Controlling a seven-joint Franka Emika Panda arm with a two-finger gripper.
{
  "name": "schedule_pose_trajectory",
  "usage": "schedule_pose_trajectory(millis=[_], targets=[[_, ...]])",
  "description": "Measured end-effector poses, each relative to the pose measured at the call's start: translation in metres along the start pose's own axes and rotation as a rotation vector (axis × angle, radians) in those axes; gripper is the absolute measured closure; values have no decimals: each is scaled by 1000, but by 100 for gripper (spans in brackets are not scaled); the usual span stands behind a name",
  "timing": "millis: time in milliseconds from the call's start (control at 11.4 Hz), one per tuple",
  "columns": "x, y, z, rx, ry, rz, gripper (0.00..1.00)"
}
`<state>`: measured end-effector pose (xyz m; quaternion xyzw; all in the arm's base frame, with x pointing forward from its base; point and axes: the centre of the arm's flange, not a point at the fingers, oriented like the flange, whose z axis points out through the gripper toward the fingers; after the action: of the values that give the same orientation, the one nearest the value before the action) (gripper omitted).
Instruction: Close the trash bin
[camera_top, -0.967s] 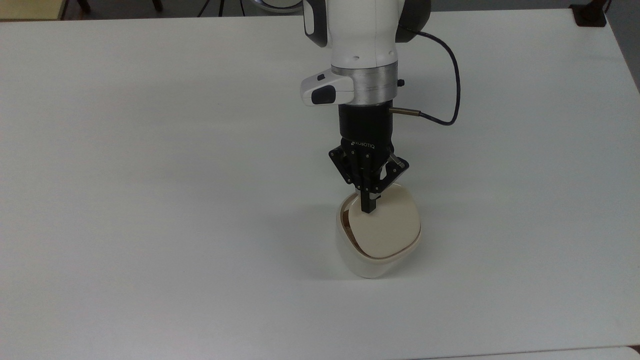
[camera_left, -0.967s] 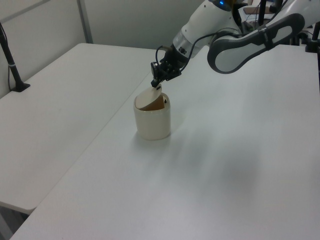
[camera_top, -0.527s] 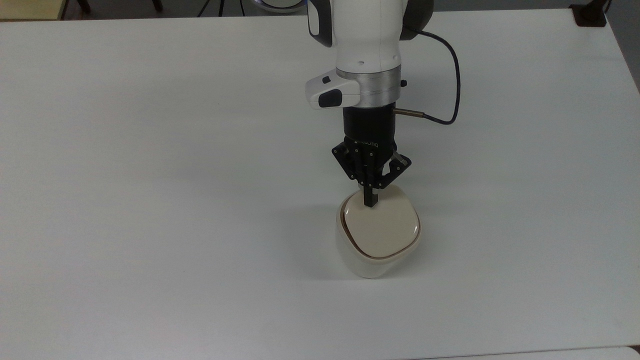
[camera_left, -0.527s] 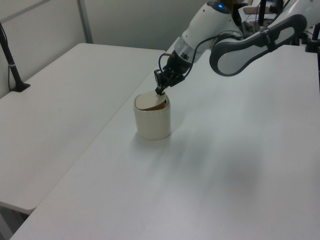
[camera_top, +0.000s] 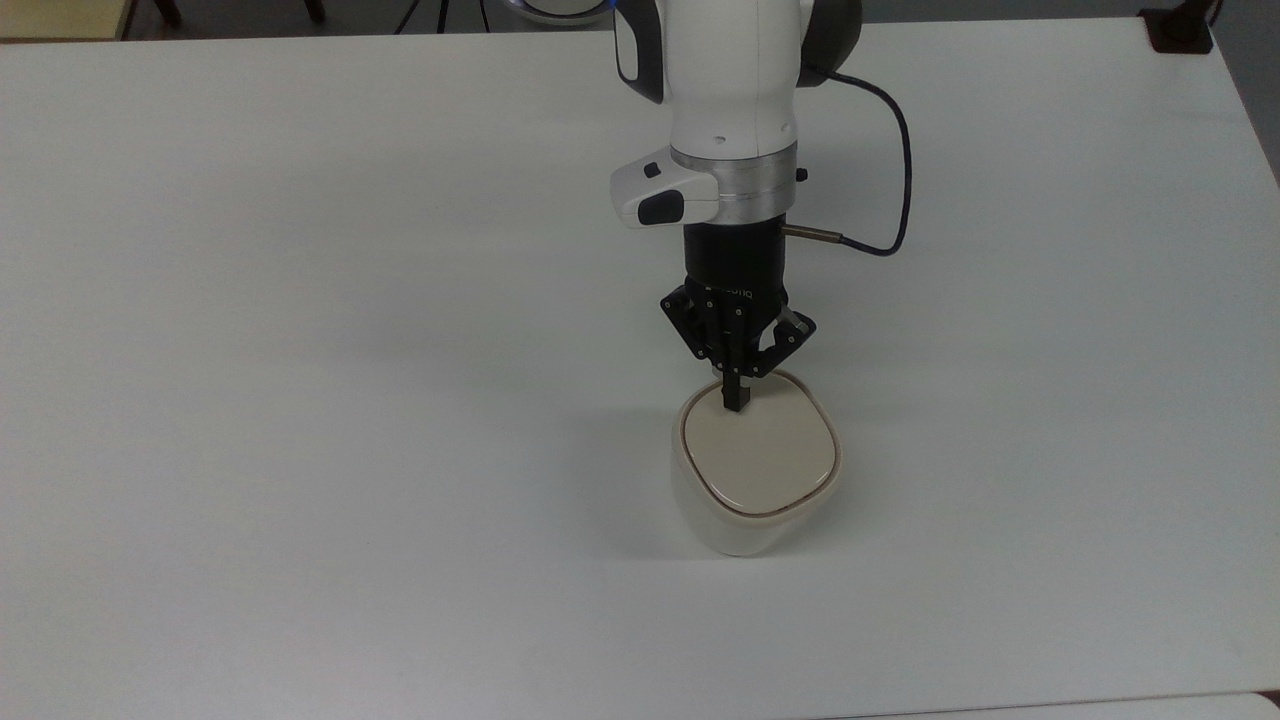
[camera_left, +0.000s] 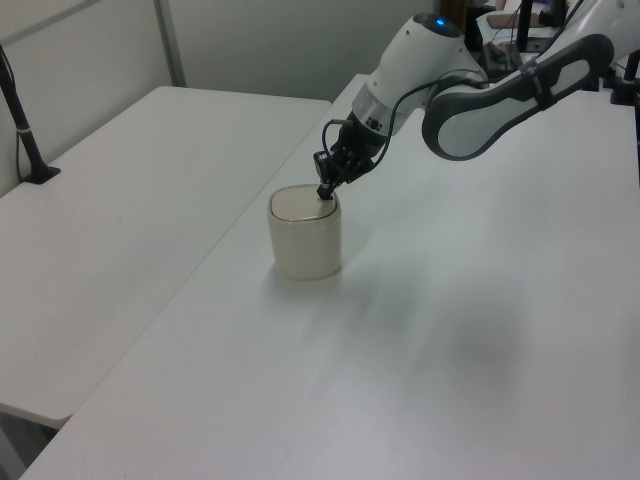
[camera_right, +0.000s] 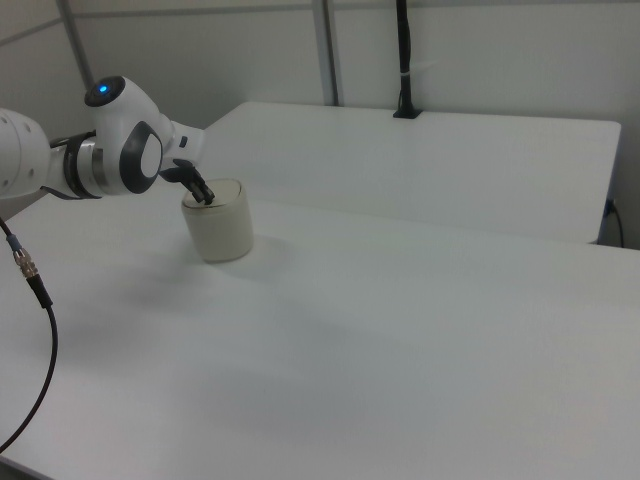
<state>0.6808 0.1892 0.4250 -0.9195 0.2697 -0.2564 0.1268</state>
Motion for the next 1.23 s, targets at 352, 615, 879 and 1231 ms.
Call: schedule_pose_trajectory(millis=[352, 615, 879, 1231], targets=[[-3, 0, 4, -8, 1, -19, 99], [-2, 0, 3, -7, 2, -19, 99], [8, 4, -9, -27, -2, -6, 97], [32, 12, -90, -128, -72, 30, 41]])
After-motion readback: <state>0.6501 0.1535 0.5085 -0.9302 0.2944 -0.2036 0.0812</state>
